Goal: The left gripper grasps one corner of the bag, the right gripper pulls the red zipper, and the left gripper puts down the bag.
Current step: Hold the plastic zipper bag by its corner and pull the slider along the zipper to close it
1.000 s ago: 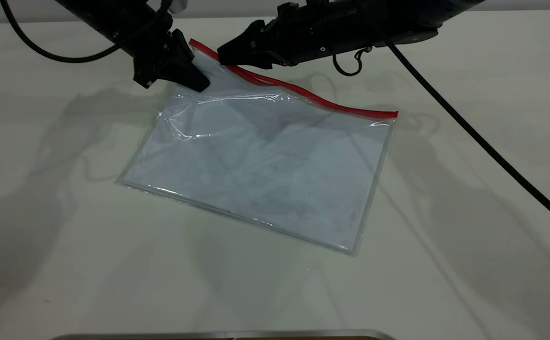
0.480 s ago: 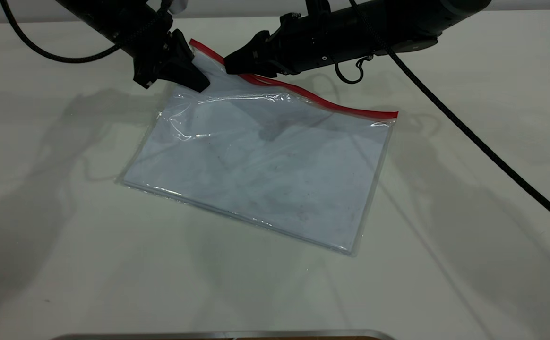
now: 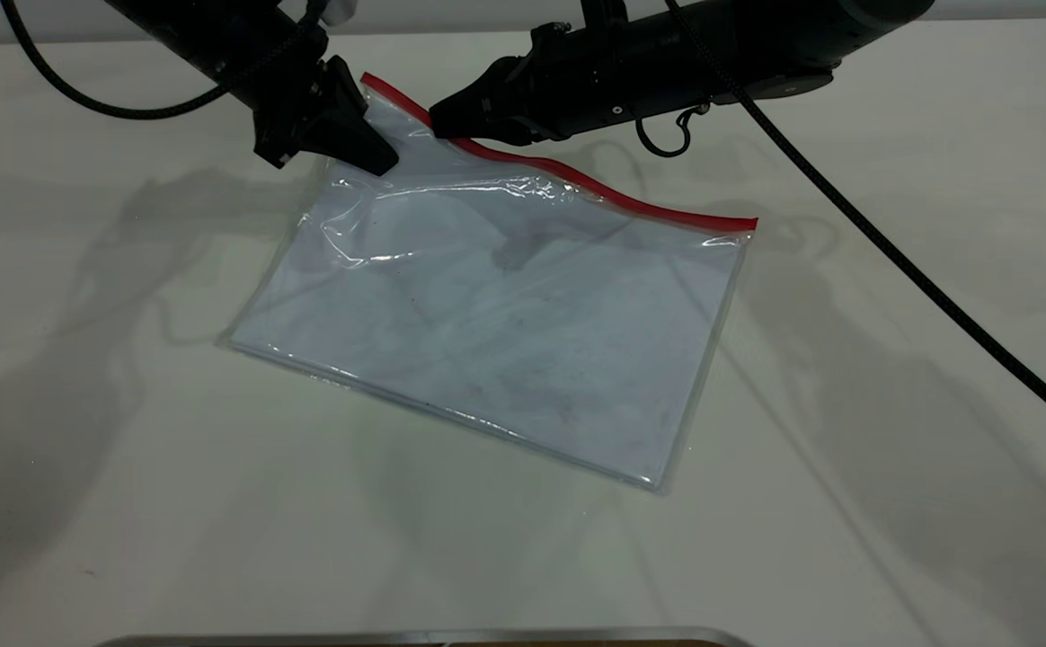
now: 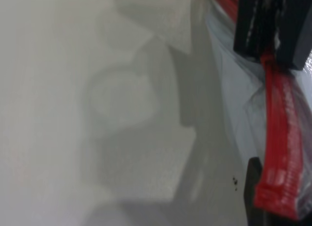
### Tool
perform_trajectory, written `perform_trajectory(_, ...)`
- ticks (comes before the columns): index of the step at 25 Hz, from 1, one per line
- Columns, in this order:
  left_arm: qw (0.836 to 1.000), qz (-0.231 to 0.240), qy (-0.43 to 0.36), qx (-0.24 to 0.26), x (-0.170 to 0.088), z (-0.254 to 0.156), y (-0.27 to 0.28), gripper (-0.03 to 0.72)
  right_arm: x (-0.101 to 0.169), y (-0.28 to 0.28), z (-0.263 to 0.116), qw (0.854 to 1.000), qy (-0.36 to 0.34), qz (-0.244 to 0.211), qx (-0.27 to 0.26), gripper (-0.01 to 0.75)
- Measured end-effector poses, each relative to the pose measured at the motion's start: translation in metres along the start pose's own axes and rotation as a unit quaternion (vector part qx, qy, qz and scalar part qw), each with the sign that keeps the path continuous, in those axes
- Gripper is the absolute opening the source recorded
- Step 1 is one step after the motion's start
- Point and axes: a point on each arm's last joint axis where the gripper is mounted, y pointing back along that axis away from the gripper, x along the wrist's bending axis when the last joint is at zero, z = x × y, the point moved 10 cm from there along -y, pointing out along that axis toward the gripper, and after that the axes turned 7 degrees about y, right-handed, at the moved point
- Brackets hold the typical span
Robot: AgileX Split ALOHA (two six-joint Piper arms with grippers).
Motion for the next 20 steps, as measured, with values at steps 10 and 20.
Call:
perform_trajectory(10, 1.000, -0.007, 0.017, -0.015, -0.001, 0.000, 0.005, 0.055, 0.002, 0.001, 0.001, 1.000, 0.009, 0.007, -0.003, 0.036)
perform_trajectory(20, 0.996, -0.010, 0.050, -0.068, 0.005, 0.005, 0.028, 0.055, -0.001, 0.003, 0.007, 1.000, 0.024, 0.001, -0.001, 0.034)
